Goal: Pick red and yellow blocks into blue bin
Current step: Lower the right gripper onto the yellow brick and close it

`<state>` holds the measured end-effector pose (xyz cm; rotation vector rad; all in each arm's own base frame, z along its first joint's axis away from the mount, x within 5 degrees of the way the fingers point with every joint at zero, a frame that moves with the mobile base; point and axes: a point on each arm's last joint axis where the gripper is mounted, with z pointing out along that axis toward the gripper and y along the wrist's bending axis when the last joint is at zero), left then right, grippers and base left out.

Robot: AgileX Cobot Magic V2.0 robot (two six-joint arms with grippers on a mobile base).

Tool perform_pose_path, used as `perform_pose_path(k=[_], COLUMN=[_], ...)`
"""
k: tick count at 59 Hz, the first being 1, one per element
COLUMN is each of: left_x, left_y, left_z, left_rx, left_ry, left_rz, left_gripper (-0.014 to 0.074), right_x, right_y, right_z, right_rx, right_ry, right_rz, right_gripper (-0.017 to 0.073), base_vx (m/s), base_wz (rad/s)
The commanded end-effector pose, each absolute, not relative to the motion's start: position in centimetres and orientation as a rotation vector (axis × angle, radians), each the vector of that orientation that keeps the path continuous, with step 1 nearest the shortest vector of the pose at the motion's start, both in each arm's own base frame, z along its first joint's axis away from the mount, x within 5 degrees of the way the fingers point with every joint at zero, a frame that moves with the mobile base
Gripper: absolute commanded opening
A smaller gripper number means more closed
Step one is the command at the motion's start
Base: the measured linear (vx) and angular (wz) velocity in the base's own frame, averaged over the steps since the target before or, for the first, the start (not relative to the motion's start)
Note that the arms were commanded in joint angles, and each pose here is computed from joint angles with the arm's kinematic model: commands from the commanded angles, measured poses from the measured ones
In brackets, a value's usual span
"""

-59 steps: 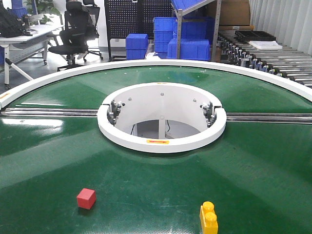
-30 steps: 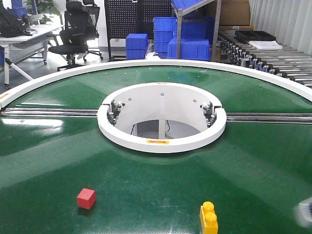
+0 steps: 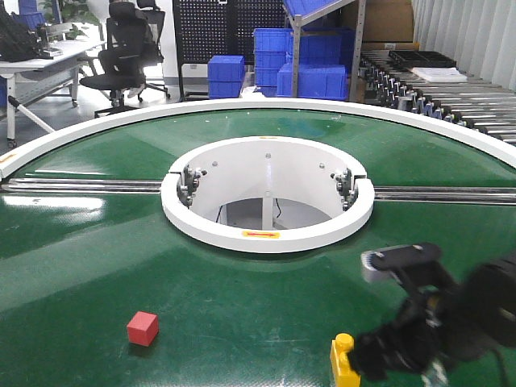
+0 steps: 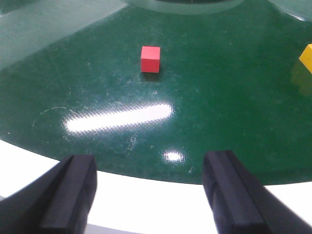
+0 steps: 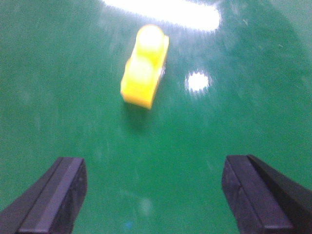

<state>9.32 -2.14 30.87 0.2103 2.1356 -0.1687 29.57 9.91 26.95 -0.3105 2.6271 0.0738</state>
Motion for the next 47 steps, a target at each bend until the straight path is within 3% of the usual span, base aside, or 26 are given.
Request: perform_pose_path(k=[1,23,47], left_x=[9.8,9.8,9.8], left_y=[-2.3,-2.3,-2.3], left_z=[32.3,32.3,32.3], left_rx=[0.192,0.192,0.192], left_ry=[2.037,2.037,2.037], left_rz=[-0.193,-0.193,-0.193], left_gripper=[0.0577,0.0577,0.0577], right_x=[31.7,37.8,39.9], right_y=[10.5,12.7,13.5], right_z=[28.1,23.5,20.5], right_rx=[-0.273,-0.245,-0.248], right_ry=[2.582,2.685,2.712], right_rz=[0.077,0.055,0.052], right_gripper=[0.0598,0.0593,0.0593], base_vx=[0.00,0.00,0.00], base_wz=[0.00,0.00,0.00])
